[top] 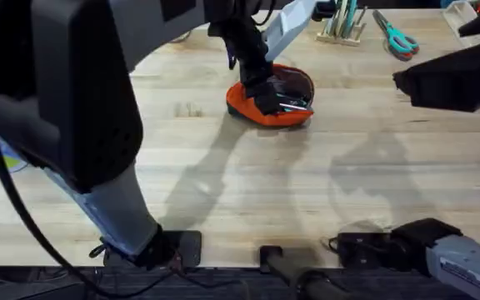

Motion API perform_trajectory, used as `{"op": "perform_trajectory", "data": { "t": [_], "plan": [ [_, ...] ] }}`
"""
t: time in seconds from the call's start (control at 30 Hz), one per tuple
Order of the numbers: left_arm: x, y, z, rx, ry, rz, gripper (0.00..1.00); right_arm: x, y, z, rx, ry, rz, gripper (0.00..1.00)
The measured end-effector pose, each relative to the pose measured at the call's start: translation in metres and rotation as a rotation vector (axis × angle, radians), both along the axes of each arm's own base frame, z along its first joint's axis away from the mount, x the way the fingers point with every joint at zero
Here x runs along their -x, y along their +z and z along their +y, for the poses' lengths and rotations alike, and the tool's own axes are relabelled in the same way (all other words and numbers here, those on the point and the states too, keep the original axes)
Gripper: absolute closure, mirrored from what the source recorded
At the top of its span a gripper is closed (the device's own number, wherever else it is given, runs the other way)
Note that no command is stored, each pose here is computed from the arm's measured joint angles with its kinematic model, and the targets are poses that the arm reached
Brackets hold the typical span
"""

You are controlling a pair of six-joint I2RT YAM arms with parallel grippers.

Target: Unzip the bag, pick up the pens from the table one at a time and place them inside, then zip the bag closed.

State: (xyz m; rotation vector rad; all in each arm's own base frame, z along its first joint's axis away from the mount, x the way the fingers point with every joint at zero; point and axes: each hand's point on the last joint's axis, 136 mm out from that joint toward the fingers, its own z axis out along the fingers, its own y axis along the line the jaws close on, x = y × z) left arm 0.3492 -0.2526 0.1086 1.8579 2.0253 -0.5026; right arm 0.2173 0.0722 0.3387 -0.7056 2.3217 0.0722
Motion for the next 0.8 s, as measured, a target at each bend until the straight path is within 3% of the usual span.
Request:
{"op": "perform_trajectory", "data": {
  "t": [0.2,0.33,0.57,0.8],
  "plan": [
    [0.000,0.002,0.001,0.001,0.001,-0.001,0.008,0.000,0.000,0.000,0.000,0.000,0.000,0.004],
    [0.001,0.018,0.008,0.016,0.016,-0.027,0.008,0.000,0.000,0.000,0.000,0.000,0.000,0.003],
    [-0.010,0.077,0.042,0.070,0.101,-0.155,0.008,0.000,0.000,0.000,0.000,0.000,0.000,0.003],
    [-0.017,0.103,0.075,0.083,0.185,-0.208,0.008,0.000,0.000,0.000,0.000,0.000,0.000,0.003]
  ]
}}
